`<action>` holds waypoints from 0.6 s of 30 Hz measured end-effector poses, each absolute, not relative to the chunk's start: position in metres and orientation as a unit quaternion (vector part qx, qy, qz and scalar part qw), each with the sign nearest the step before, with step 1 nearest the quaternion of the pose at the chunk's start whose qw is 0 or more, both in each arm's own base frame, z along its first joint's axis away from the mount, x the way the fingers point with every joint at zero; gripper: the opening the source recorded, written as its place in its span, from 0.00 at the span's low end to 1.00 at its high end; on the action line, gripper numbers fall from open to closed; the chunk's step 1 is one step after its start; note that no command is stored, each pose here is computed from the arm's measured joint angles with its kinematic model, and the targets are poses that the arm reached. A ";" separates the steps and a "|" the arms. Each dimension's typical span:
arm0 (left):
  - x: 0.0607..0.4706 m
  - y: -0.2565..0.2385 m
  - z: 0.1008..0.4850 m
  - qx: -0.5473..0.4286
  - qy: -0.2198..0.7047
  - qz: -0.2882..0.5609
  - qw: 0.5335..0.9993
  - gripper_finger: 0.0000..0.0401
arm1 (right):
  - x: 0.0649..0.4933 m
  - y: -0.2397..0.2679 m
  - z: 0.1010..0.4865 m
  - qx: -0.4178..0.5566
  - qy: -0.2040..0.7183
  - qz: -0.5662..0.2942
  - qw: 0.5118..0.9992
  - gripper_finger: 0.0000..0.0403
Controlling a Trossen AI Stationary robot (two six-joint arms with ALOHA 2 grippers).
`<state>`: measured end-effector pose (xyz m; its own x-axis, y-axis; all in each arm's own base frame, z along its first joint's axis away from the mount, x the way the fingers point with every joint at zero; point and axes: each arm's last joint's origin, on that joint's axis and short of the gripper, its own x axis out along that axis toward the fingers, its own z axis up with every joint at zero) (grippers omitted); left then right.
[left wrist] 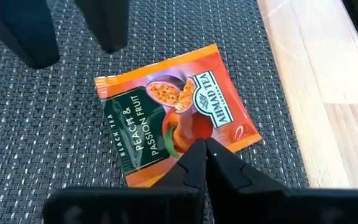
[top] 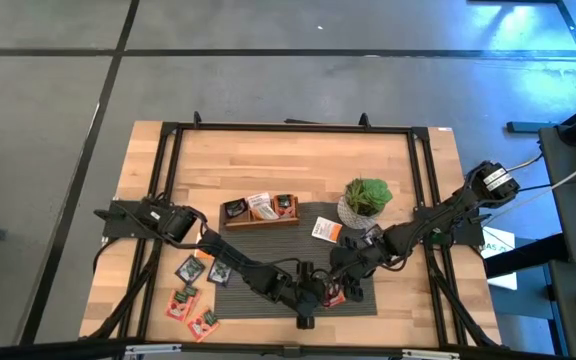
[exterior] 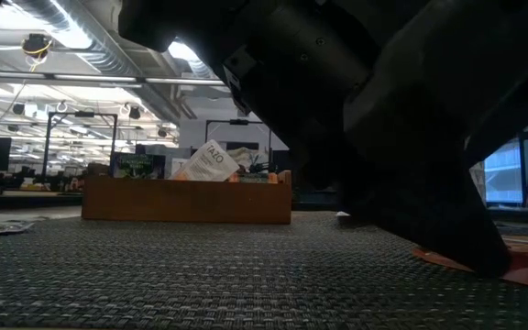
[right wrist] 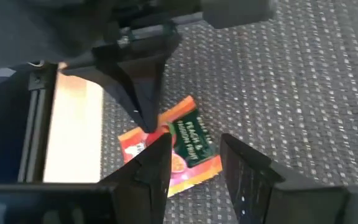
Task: Pick & Place Tea
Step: Put the orange tea bag to the right section of the wooden organizer
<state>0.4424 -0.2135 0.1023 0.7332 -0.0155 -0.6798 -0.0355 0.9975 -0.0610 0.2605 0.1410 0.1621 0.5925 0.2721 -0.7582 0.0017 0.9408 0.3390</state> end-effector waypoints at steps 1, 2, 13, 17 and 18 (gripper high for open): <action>0.442 -0.213 0.102 -0.035 0.365 0.006 0.930 0.01 | 0.260 0.141 0.162 0.153 0.445 0.078 0.879 0.34; 0.442 -0.213 0.102 -0.035 0.365 0.006 0.930 0.01 | 0.260 0.141 0.162 0.153 0.446 0.079 0.879 0.34; 0.442 -0.214 0.101 -0.034 0.367 0.005 0.930 0.01 | 0.258 0.139 0.159 0.189 0.464 0.041 0.864 0.62; 0.442 -0.214 0.101 -0.034 0.367 0.005 0.930 0.01 | 0.257 0.139 0.159 0.227 0.466 0.017 0.855 0.69; 0.442 -0.214 0.101 -0.034 0.366 0.005 0.930 0.01 | 0.257 0.138 0.159 0.240 0.468 0.007 0.850 0.69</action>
